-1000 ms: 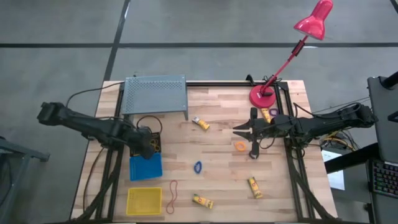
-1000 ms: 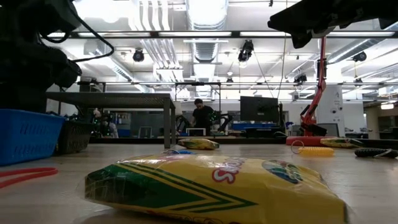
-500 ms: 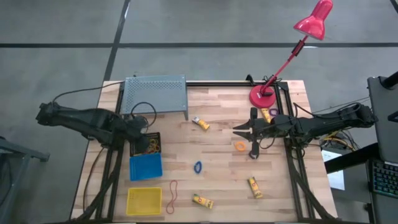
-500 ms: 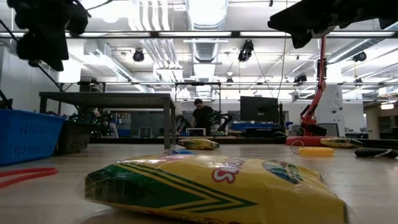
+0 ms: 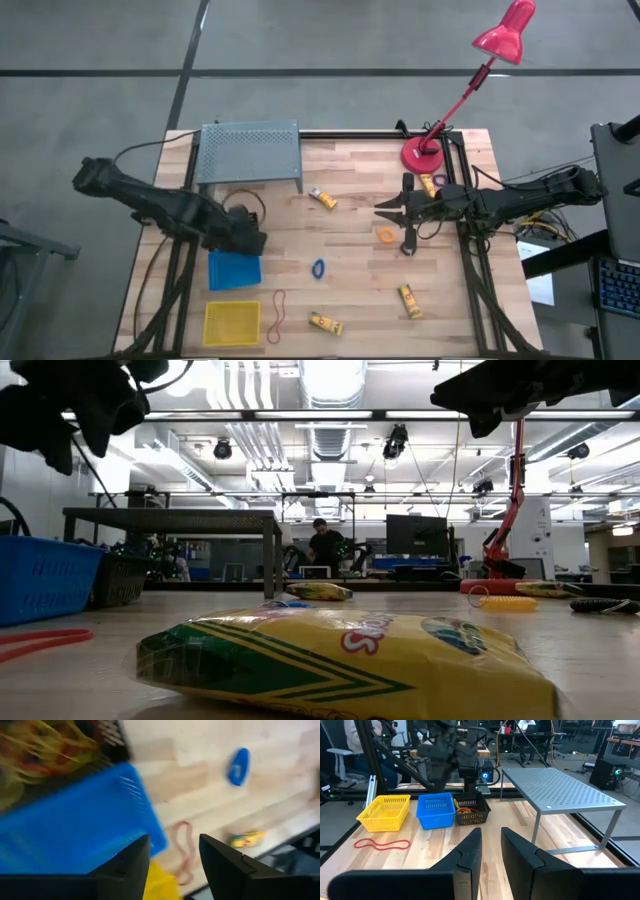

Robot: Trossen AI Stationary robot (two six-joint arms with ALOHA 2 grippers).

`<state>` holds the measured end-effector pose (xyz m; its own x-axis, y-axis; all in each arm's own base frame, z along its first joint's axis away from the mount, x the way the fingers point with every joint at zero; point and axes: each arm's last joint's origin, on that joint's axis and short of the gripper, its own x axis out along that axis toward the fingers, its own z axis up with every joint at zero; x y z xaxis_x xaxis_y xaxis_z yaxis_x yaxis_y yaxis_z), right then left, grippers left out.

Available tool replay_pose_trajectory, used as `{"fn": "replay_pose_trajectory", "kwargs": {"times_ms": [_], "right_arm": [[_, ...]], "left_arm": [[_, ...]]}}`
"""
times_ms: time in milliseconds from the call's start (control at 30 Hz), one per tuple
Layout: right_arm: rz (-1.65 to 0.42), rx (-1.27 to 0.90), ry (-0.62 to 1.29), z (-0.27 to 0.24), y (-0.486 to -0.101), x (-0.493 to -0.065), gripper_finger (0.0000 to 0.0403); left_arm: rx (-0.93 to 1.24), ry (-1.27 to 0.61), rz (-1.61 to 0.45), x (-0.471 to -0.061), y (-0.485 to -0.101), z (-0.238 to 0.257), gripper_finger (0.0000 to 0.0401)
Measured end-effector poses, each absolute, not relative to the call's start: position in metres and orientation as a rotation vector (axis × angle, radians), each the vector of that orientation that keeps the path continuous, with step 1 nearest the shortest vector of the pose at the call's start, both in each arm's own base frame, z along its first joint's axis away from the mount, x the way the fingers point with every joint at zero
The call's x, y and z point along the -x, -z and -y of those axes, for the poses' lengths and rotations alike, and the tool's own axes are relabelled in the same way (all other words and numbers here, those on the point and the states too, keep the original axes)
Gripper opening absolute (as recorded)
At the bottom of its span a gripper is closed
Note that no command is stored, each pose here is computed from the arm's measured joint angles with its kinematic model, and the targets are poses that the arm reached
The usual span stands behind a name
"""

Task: Pick & Place Office Desk Supplies
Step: Put the red rubber band in the black bin

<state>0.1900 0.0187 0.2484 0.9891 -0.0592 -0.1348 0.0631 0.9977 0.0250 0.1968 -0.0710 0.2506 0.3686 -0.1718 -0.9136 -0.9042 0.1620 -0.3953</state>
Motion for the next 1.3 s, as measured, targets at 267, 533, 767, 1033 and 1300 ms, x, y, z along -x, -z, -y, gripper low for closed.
{"fn": "replay_pose_trajectory", "kwargs": {"times_ms": [267, 533, 767, 1033, 1300], "right_arm": [[-0.134, -0.029, 0.062, -0.019, -0.248, -0.190, 0.0068], [-0.134, -0.029, 0.061, -0.019, -0.248, -0.190, 0.0068], [-0.134, -0.028, 0.061, -0.019, -0.248, -0.190, 0.0068], [-0.134, -0.028, 0.062, -0.019, -0.248, -0.190, 0.0068], [-0.134, -0.029, 0.061, -0.019, -0.248, -0.190, 0.0068]], "left_arm": [[1.334, -0.721, -1.079, -0.250, -0.245, 0.111, 0.0175], [1.179, -0.690, -1.189, -0.290, -0.228, 0.144, 0.0174], [1.118, -0.669, -1.317, -0.297, -0.203, 0.175, 0.0174], [1.128, -0.659, -1.413, -0.297, -0.177, 0.195, 0.0174], [1.136, -0.671, -1.391, -0.296, -0.176, 0.198, 0.0146]]}}
